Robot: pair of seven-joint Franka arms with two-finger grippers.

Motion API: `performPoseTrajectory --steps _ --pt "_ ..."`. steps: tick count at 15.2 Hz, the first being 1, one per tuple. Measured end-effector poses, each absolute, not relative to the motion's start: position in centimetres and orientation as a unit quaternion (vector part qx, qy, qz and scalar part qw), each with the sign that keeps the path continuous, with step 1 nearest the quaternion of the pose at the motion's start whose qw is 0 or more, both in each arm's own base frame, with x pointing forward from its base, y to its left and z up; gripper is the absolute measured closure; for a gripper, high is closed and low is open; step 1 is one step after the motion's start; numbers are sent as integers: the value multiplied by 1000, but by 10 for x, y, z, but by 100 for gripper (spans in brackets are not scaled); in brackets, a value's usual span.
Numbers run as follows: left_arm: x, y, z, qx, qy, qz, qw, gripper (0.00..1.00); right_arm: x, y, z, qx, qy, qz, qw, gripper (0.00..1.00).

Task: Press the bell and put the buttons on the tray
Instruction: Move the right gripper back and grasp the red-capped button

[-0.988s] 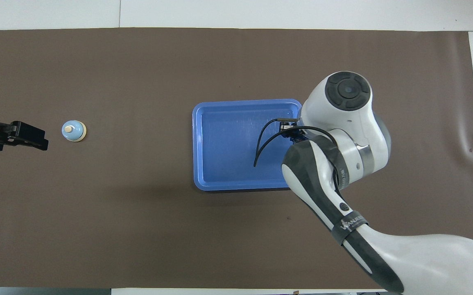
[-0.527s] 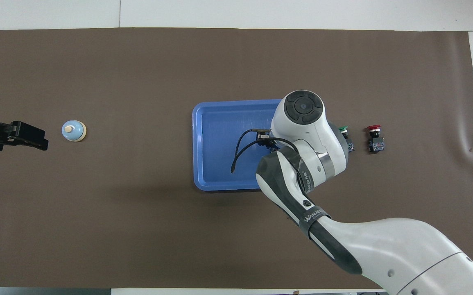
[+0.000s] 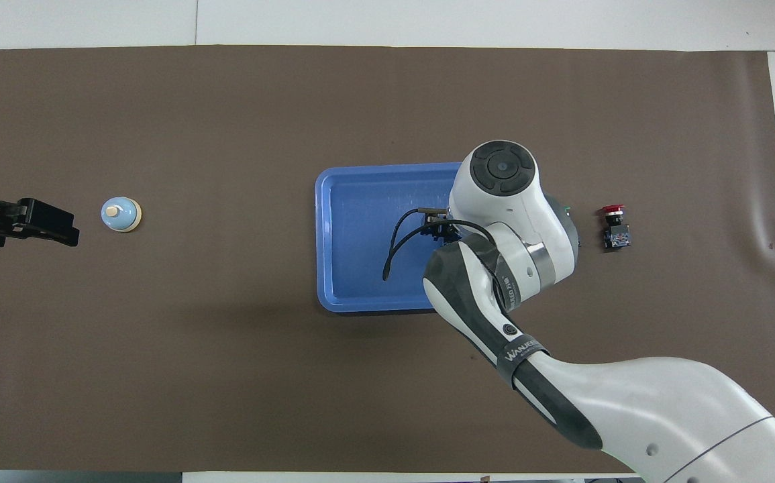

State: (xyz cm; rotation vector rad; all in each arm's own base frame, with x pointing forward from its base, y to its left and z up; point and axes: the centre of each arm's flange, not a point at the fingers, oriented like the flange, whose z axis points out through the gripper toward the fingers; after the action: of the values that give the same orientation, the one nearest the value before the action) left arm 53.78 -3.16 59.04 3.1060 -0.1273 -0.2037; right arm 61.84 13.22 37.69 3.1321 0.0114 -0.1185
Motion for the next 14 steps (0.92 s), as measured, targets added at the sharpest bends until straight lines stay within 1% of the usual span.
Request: performPoseTrajectory --steps 1,3,6,8,10,14 --pt "538 -32 590 997 -41 -65 13 0 623 98 379 999 10 -38 2 0" --pt "538 -32 590 997 -41 -65 13 0 623 46 371 998 28 -48 -1 0" --pt "538 -32 590 997 -41 -65 13 0 613 -4 346 997 50 -60 -7 0" --pt "538 -32 590 997 -41 -65 13 0 604 -19 331 997 59 -56 -8 0" --pt "538 -32 590 997 -41 -65 13 0 593 -19 318 996 69 -49 -8 0" --pt "538 -32 590 997 -41 -65 13 0 581 -27 306 997 70 -34 -7 0"
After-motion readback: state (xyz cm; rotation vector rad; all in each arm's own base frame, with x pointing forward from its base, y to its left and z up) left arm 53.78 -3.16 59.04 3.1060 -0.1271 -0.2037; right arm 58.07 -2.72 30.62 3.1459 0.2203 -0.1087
